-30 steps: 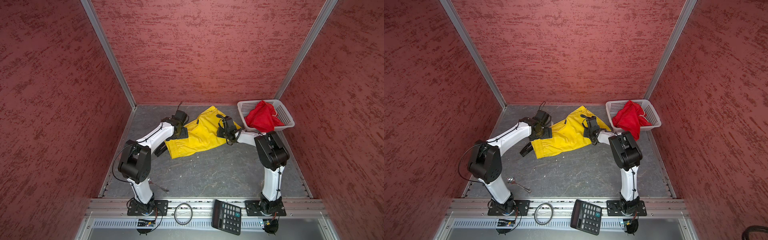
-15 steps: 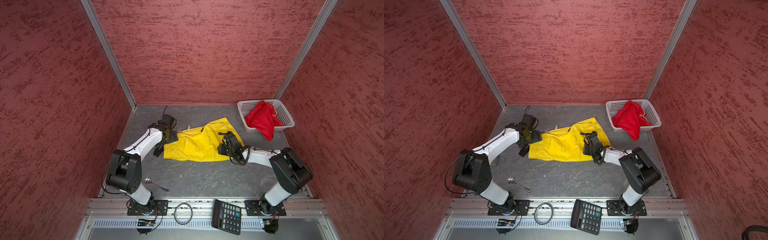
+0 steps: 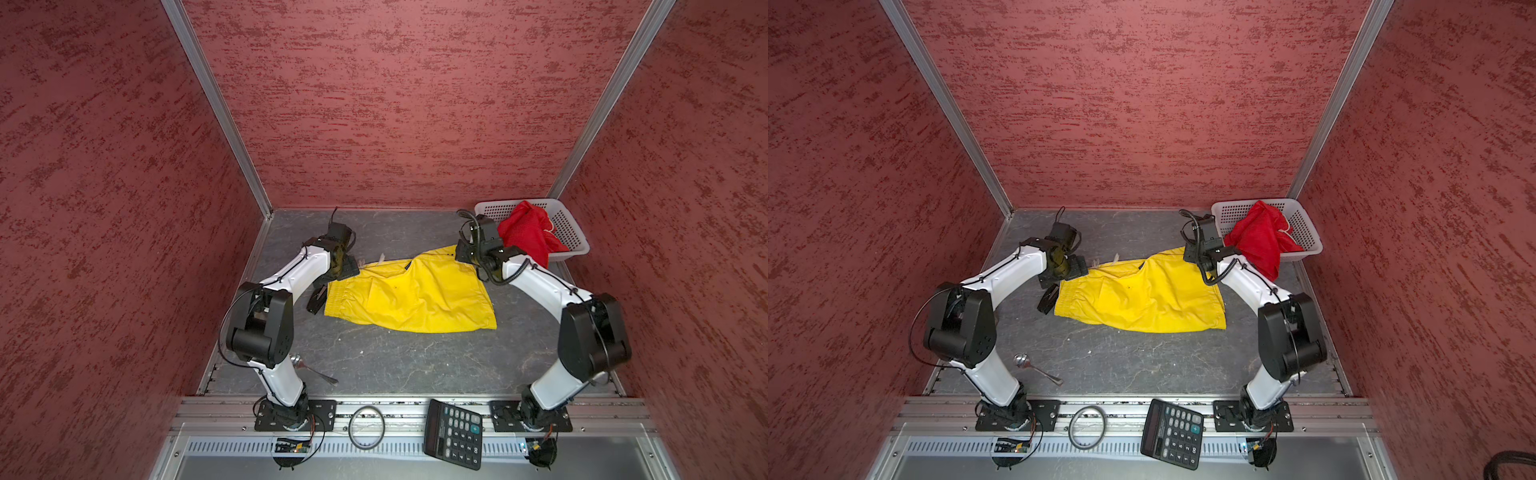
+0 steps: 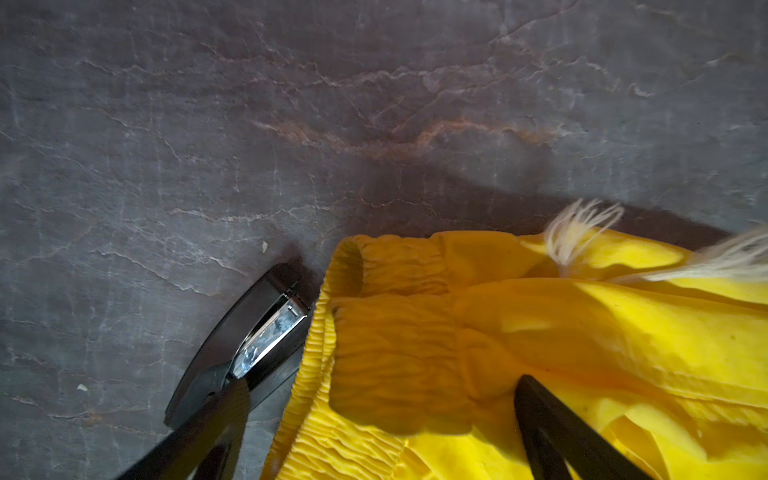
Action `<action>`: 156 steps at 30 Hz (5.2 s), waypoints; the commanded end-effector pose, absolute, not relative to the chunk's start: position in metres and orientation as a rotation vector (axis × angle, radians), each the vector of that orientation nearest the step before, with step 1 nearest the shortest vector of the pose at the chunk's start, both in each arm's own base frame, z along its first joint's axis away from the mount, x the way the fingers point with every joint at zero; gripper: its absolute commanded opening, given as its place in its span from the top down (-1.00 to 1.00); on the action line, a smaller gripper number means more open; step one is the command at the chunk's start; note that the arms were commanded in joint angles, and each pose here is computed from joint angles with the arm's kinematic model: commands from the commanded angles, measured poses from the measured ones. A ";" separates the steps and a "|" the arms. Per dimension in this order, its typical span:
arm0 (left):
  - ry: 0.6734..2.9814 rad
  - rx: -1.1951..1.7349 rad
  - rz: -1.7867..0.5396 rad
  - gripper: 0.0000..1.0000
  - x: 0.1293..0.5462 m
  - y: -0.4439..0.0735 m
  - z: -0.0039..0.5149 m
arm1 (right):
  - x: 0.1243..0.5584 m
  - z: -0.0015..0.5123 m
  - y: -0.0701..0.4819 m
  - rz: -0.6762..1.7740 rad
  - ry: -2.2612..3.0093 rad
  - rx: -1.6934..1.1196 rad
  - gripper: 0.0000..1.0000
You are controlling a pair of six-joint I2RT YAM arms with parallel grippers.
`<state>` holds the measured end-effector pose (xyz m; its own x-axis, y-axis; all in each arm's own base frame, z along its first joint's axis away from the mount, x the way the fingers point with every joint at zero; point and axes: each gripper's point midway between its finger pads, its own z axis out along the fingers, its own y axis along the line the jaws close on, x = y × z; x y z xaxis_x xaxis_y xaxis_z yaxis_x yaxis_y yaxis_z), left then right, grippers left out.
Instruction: Fold and stack the shorts
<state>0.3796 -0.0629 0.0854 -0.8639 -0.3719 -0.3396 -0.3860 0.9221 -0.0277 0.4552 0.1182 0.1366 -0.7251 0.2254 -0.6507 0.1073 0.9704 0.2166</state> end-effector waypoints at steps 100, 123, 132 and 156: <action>2.835 -0.550 0.142 0.60 0.388 -0.052 0.044 | 0.563 0.063 0.127 0.446 2.416 0.415 0.90; 2.708 -0.600 0.139 1.00 0.348 -0.049 0.124 | 0.515 0.202 0.099 0.471 2.136 0.432 1.00; 2.615 -0.615 0.061 1.00 0.329 -0.053 0.171 | 0.473 0.268 0.086 0.500 1.988 0.441 1.00; 2.490 -0.666 0.038 1.00 0.333 -0.044 0.219 | 0.486 0.300 0.073 0.378 1.934 0.398 0.96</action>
